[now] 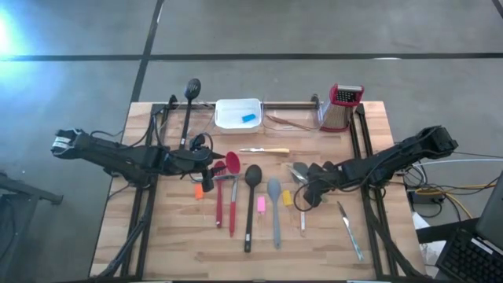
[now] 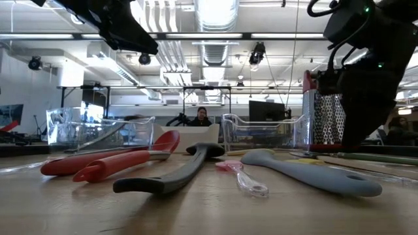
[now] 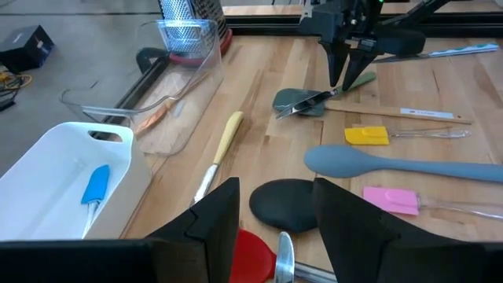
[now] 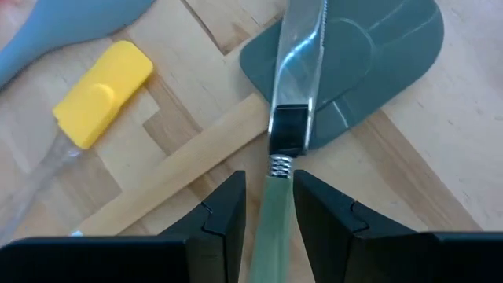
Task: Pick & Place Kitchen Items
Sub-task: Put the green knife into the right transparent bin
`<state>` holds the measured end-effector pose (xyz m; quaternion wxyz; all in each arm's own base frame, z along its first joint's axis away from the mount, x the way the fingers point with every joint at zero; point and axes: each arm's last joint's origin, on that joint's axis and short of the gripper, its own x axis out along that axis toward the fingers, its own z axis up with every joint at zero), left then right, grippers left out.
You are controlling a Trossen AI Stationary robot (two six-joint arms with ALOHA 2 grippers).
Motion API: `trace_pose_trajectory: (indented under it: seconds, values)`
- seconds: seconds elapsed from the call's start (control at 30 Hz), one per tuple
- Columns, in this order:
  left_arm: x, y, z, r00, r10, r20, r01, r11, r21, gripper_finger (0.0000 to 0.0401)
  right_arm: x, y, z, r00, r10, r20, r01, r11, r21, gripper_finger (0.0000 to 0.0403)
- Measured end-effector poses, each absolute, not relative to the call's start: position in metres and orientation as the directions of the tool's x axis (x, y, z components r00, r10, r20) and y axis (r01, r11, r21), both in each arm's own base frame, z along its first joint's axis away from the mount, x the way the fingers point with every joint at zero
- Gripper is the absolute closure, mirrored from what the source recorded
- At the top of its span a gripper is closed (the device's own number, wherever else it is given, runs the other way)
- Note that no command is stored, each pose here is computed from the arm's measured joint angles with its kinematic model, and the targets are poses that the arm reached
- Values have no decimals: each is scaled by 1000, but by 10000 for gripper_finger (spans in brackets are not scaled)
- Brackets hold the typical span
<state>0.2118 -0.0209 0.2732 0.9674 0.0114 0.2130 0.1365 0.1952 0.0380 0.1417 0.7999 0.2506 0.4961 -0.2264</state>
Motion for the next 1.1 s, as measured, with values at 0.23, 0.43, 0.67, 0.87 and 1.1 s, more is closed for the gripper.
trace_pose_trajectory:
  seconds: [0.23, 0.43, 0.67, 0.87, 1.1]
  values:
    - [212, -21, 273, 871, 269, -411, -259, 962, 81, 233, 192, 36, 136, 402, -152, -903, 625, 766, 149, 314]
    - [212, -21, 273, 871, 269, -411, -259, 962, 81, 233, 191, 36, 135, 399, -153, -904, 627, 765, 148, 319]
    - [212, -21, 273, 871, 269, -412, -259, 962, 81, 233, 188, 35, 132, 391, -156, -907, 610, 782, 128, 320]
    - [212, -21, 273, 870, 269, -412, -259, 962, 82, 233, 184, 35, 127, 381, -161, -910, 610, 784, 117, 330]
    - [212, -21, 273, 870, 269, -412, -259, 962, 81, 233, 179, 33, 121, 370, -182, -911, 612, 785, 92, 330]
